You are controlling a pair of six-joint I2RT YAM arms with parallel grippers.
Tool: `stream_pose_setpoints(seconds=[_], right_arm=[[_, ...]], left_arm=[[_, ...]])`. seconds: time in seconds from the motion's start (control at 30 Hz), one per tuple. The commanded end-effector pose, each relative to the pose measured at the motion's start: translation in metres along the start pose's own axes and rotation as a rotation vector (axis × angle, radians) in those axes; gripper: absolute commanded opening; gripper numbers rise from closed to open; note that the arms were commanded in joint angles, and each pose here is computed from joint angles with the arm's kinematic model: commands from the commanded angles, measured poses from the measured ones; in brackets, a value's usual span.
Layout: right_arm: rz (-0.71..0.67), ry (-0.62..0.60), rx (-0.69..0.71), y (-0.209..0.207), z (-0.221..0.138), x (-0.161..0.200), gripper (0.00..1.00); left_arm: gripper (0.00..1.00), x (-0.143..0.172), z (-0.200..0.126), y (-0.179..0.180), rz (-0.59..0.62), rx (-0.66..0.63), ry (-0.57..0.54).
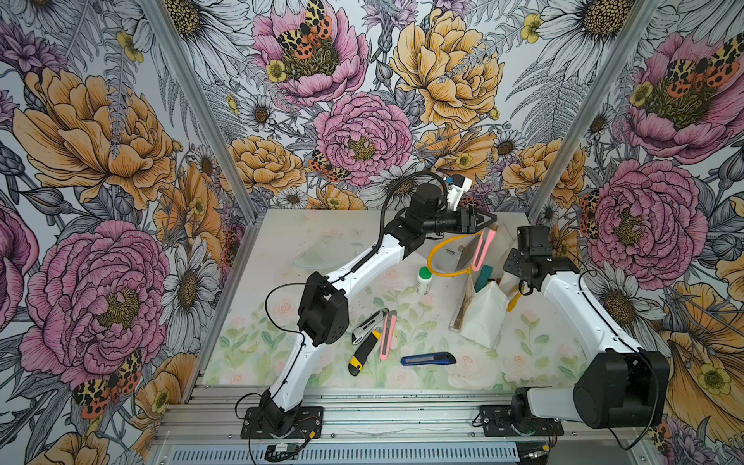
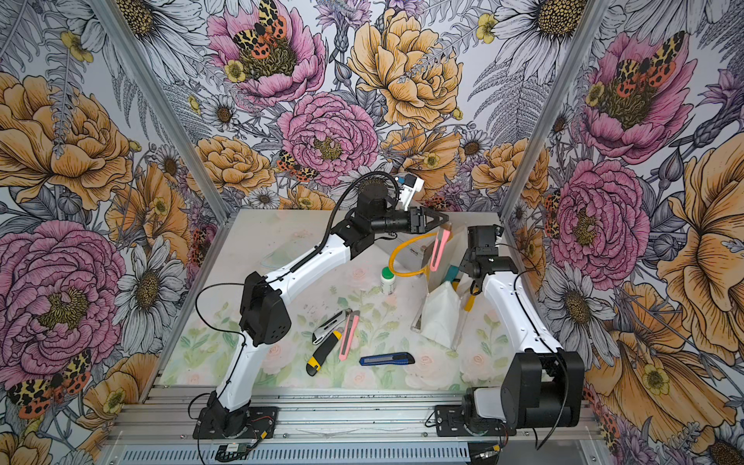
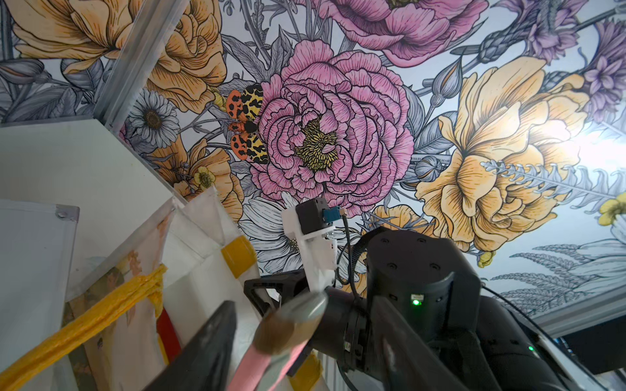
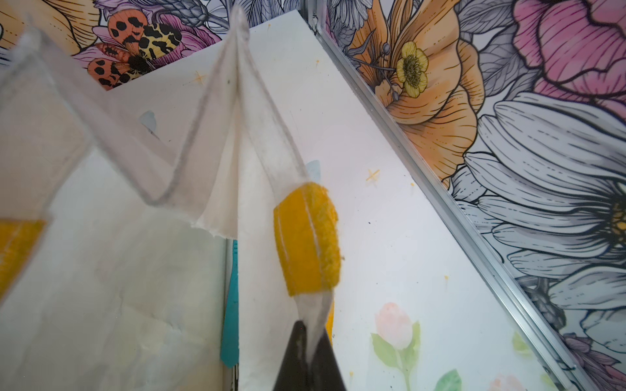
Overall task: Place the art knife into the pouch
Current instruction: Place the utility knife in the pouch, then pick up the utility knife at the center of the board.
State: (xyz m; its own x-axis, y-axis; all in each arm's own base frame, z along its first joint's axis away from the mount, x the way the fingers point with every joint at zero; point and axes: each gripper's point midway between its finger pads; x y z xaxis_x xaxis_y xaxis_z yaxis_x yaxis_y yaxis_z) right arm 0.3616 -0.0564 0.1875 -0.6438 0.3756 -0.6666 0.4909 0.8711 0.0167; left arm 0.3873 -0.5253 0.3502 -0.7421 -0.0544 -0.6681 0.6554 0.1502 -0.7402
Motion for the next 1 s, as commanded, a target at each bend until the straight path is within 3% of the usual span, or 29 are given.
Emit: stream_pose_setpoints(seconds=[0.0,0.3,0.47,0.7,0.97], right_arm=[[-0.005,-0.017,-0.004,0.002,-0.001,-0.007,0.0],[-0.001,-0.018,0.0,0.001,-0.001,-0.006,0.0],[0.001,-0.018,0.001,0.001,-0.001,-0.006,0.0],[0.003,-0.017,0.006,0.001,0.0,-0.006,0.0],[0.003,-0.016,0.004,0.004,0.002,-0.009,0.0]], left_arm=[[0.84,0.005,0.002,-0.01,0.023,0.046,0.022],[0.88,0.0,-0.006,-0.005,0.022,0.046,0.025],[0.88,-0.018,-0.03,0.018,-0.015,0.0,0.0],[0.89,-0.03,-0.077,0.06,-0.02,-0.151,-0.064],[0.89,-0.017,-0.134,0.111,-0.041,-0.375,-0.084]])
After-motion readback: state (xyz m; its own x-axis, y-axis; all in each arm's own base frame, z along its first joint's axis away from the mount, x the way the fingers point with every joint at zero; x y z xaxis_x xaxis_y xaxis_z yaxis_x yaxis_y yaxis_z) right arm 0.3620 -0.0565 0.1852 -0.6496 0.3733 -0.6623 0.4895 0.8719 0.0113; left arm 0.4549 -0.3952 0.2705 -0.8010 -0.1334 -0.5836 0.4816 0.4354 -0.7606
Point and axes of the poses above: each gripper's point midway between its finger pads, its own z axis out along the fingers, its own y axis along the line the jaws close on, x = y × z, and after that the axes turned 1 degree about -z, right-handed
